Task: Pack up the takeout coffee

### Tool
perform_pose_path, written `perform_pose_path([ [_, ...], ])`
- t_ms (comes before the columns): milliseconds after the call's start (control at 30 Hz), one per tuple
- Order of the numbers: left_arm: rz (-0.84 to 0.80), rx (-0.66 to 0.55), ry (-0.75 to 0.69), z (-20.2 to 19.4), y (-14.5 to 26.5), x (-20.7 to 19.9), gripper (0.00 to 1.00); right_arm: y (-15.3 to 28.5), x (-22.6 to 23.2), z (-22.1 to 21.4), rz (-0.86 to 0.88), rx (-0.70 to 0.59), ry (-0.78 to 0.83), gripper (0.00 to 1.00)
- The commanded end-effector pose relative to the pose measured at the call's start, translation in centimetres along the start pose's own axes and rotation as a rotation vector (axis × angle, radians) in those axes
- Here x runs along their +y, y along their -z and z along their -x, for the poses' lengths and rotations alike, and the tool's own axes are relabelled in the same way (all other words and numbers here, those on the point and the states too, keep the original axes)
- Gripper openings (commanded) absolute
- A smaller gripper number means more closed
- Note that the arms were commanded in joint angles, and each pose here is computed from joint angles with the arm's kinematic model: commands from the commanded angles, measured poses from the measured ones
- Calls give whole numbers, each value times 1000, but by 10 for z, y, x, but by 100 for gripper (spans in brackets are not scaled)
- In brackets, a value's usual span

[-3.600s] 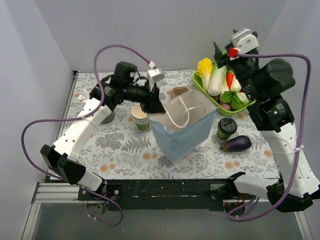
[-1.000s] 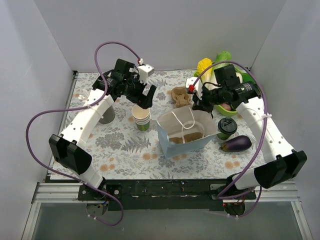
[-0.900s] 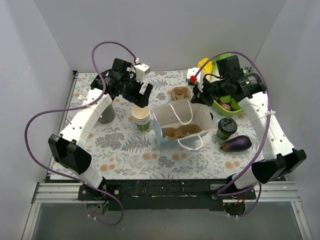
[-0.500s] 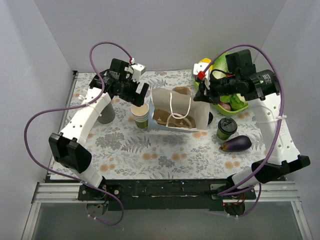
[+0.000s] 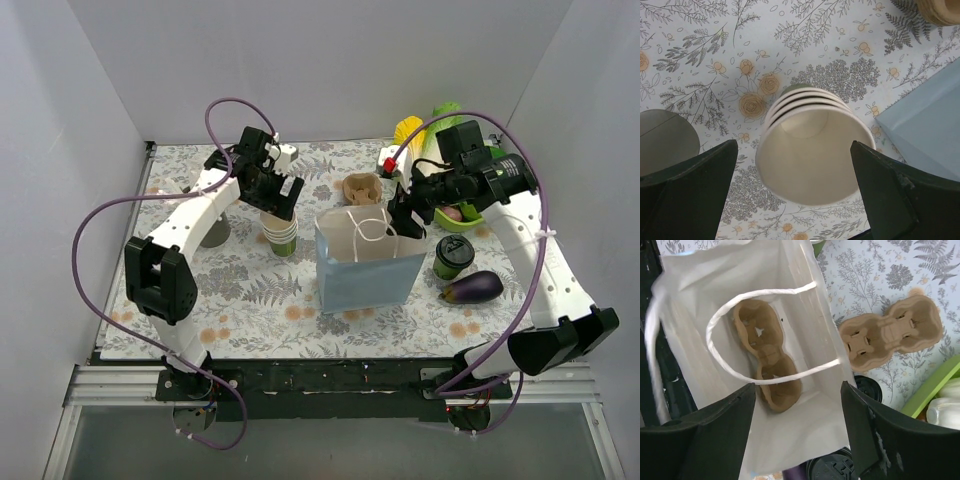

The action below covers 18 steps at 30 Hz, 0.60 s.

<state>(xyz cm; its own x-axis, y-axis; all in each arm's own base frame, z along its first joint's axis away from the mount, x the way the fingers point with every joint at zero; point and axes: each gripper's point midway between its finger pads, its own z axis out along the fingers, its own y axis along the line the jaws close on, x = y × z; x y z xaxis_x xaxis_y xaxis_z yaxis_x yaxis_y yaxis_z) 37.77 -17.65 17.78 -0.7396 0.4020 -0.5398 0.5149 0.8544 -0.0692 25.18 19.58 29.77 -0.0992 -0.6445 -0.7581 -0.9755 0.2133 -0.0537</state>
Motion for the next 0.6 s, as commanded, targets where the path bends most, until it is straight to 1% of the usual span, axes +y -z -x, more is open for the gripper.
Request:
perform_pose_path([
  [0, 31, -5, 20, 9, -4, 13, 96, 14, -5, 20, -76, -73, 24, 77],
  [67, 32, 29, 19, 3, -10, 18, 94, 13, -5, 19, -84, -78, 15, 77],
  [133, 33, 61, 2, -2, -16, 25, 89, 15, -7, 22, -104, -93, 24, 77],
  [200, 31, 63, -17, -2, -20, 30, 85, 17, -9, 24, -120, -102, 30, 77],
  [233, 36, 59, -27, 0, -21, 35, 81, 16, -10, 23, -126, -100, 27, 77],
  [300, 48, 44, -54, 8, -20, 42, 79, 16, -10, 22, -132, -100, 25, 76],
  [433, 45, 53, -42, 17, -29, 62, 77, 16, -12, 19, -149, -95, 26, 76],
  [567, 29, 54, -39, 26, -33, 74, 72, 16, -14, 18, -160, -91, 32, 76],
])
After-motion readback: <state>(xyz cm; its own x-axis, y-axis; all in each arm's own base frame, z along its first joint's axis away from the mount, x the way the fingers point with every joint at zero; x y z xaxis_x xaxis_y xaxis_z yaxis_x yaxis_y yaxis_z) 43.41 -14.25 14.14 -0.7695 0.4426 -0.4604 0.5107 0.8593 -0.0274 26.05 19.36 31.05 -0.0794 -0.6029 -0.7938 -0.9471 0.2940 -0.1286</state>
